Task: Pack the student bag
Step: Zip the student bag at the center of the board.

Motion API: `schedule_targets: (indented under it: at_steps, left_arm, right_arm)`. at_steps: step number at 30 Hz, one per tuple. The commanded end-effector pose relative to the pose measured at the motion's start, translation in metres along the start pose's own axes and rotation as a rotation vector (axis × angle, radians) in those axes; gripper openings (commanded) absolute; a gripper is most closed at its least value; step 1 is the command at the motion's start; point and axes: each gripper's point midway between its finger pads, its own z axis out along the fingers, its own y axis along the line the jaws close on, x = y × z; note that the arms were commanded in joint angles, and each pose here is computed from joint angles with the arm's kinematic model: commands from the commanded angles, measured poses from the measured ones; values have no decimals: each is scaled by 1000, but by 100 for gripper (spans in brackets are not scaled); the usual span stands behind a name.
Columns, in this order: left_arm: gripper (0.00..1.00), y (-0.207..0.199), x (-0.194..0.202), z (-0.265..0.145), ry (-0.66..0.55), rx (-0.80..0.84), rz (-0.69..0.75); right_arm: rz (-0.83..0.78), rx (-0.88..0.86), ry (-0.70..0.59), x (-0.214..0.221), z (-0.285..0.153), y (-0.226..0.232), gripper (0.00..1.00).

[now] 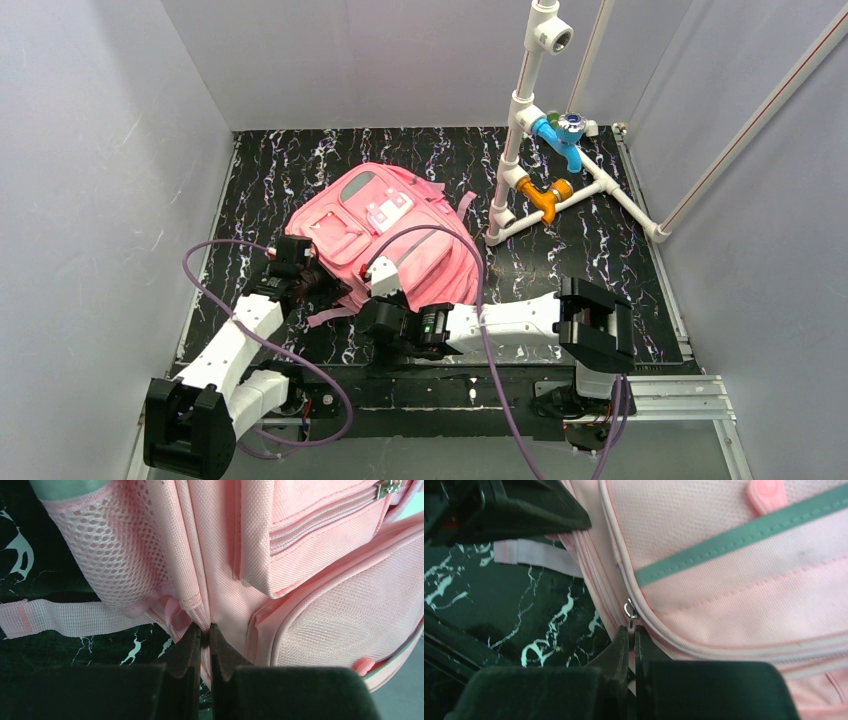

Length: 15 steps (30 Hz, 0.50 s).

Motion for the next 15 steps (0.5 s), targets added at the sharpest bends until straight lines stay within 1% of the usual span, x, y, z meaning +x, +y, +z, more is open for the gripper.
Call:
schedule_targets:
  at_steps: [1,5,9,12,15]
  left_arm:
    - [0,24,-39,0,-188,-137,-4]
    - [0,35,-58,-12,-283,-180,9]
    - [0,48,-79,-31,-370,-237,23]
    - [0,50,-93,-46,-398,-261,36]
    - [0,55,-102,-61,-425,-293,59]
  right_arm:
    - [-7,-29,54,-5,-35,-7,1]
    - [-53,-31,75,6,-55,-35,1]
    - [-121,2,103,13,-71,-76,1]
    - [-133,16,110,10,-74,-107,1]
    - [-150,-4,85,-5,-73,-114,1]
